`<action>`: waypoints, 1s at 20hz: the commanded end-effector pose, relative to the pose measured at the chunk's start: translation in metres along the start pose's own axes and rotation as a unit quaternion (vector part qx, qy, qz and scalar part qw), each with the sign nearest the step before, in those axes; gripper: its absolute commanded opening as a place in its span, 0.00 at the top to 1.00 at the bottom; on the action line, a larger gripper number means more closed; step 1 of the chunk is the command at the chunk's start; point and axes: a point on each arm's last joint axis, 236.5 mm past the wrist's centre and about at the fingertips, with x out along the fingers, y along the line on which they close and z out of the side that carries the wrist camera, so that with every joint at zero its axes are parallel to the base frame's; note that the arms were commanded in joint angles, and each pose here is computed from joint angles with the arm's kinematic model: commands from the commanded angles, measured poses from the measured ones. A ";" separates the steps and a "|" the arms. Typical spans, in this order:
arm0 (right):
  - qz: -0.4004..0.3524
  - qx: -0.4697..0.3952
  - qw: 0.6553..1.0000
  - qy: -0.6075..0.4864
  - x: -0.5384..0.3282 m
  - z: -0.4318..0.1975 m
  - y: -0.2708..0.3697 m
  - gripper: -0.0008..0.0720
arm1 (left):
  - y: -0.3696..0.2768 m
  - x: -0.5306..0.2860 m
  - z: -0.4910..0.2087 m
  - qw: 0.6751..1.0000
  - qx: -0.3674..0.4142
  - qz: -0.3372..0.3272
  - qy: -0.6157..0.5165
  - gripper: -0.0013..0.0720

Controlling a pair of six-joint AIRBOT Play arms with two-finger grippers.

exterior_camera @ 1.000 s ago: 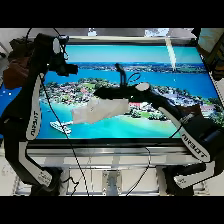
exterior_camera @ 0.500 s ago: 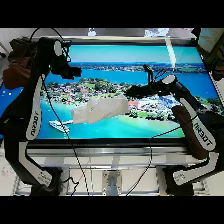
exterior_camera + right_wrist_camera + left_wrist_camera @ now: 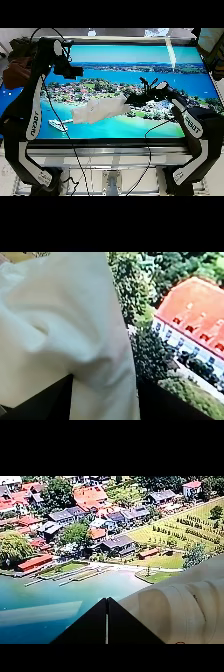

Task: Fold the shirts.

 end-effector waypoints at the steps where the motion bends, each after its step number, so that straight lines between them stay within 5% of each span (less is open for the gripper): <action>1: 0.084 0.040 0.996 -0.016 0.014 0.010 0.026 0.32 | -0.001 0.000 0.000 1.000 0.002 -0.001 0.000 0.95; 4: 0.141 0.027 0.989 -0.047 0.019 0.023 0.061 0.36 | -0.001 0.000 -0.001 1.000 0.002 -0.002 0.001 0.95; 6: 0.148 0.017 0.987 -0.053 0.024 0.023 0.072 0.68 | -0.002 0.000 -0.002 1.000 0.001 -0.005 0.005 0.95; 7: 0.155 0.011 0.986 -0.057 0.025 0.025 0.077 0.96 | -0.004 0.000 -0.004 1.000 0.001 -0.009 0.007 0.95; 15: 0.135 -0.018 0.969 -0.205 -0.086 0.091 0.066 0.95 | -0.006 -0.001 -0.018 0.999 0.001 -0.013 0.037 0.95; 20: -0.105 -0.021 0.968 -0.228 -0.204 0.068 -0.019 0.95 | -0.030 -0.003 -0.019 0.997 0.000 -0.064 0.040 0.95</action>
